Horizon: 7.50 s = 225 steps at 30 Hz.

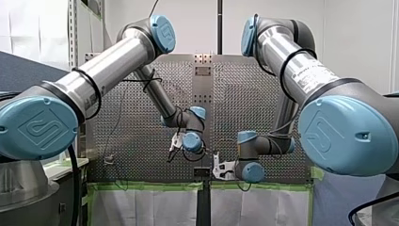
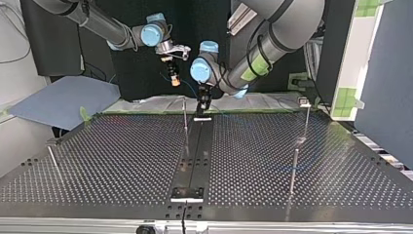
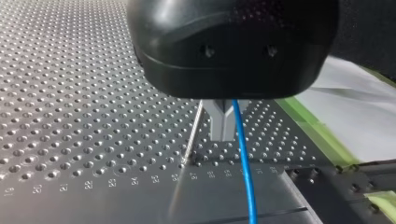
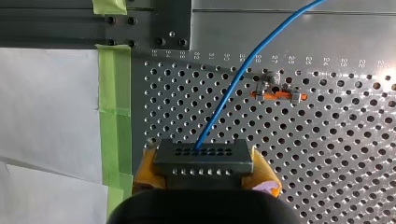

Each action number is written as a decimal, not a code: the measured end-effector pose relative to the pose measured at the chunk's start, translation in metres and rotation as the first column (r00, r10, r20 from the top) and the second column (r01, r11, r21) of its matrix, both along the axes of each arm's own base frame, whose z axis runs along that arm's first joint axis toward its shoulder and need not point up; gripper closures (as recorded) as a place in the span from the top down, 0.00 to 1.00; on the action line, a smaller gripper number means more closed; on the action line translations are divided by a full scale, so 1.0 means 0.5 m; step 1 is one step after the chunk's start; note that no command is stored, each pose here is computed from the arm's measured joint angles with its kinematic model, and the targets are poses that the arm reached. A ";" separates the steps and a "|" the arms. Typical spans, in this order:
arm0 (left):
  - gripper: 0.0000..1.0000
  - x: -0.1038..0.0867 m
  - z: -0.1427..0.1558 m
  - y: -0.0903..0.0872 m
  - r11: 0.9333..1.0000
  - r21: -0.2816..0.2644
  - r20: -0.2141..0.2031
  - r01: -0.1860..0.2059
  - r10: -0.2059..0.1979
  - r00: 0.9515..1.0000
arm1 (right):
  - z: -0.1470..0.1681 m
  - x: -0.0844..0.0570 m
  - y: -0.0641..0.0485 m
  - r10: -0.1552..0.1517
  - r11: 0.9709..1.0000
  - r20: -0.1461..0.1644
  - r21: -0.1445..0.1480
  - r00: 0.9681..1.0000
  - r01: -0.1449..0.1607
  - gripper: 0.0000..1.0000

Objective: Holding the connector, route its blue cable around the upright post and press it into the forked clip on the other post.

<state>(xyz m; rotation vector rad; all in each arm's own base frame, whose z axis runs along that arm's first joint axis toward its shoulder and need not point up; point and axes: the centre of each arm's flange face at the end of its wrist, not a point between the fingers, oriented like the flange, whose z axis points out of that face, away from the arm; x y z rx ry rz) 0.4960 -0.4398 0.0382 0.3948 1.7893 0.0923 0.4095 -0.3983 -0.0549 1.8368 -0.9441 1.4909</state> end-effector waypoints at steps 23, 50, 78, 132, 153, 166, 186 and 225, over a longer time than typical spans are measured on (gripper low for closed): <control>0.00 0.000 0.000 0.000 1.000 0.000 0.000 0.000 0.000 1.000 | 0.000 0.000 0.000 0.000 1.000 0.000 0.000 1.000 0.000 0.00; 0.00 0.000 0.000 0.000 1.000 0.000 0.000 0.000 0.000 1.000 | 0.000 0.000 0.000 0.000 1.000 0.000 0.000 1.000 0.000 0.00; 0.00 0.000 0.000 0.000 1.000 0.000 0.000 0.000 0.000 1.000 | 0.000 0.000 0.000 0.000 1.000 0.000 0.000 1.000 0.000 0.00; 0.00 -0.033 -0.109 0.012 0.997 0.078 -0.117 0.016 -0.007 0.993 | -0.058 -0.024 0.008 -0.046 0.997 -0.080 0.054 0.996 0.050 0.00; 0.00 -0.027 -0.102 0.020 0.998 0.063 -0.111 0.007 0.000 0.994 | -0.135 -0.057 0.036 -0.068 0.985 -0.163 0.144 0.984 0.092 0.00; 0.00 0.014 -0.016 0.126 0.988 -0.089 -0.029 -0.125 0.123 0.992 | -0.005 -0.012 -0.033 -0.161 0.982 -0.081 0.086 0.984 0.168 0.00; 0.00 -0.001 0.081 0.123 0.982 -0.158 0.078 -0.102 0.115 0.990 | 0.077 0.016 -0.020 -0.191 0.980 -0.069 0.046 0.979 0.195 0.00; 0.00 -0.018 -0.013 0.090 0.991 -0.133 0.037 0.007 -0.002 0.999 | 0.072 -0.063 -0.065 -0.328 0.940 -0.175 0.037 0.928 0.339 0.00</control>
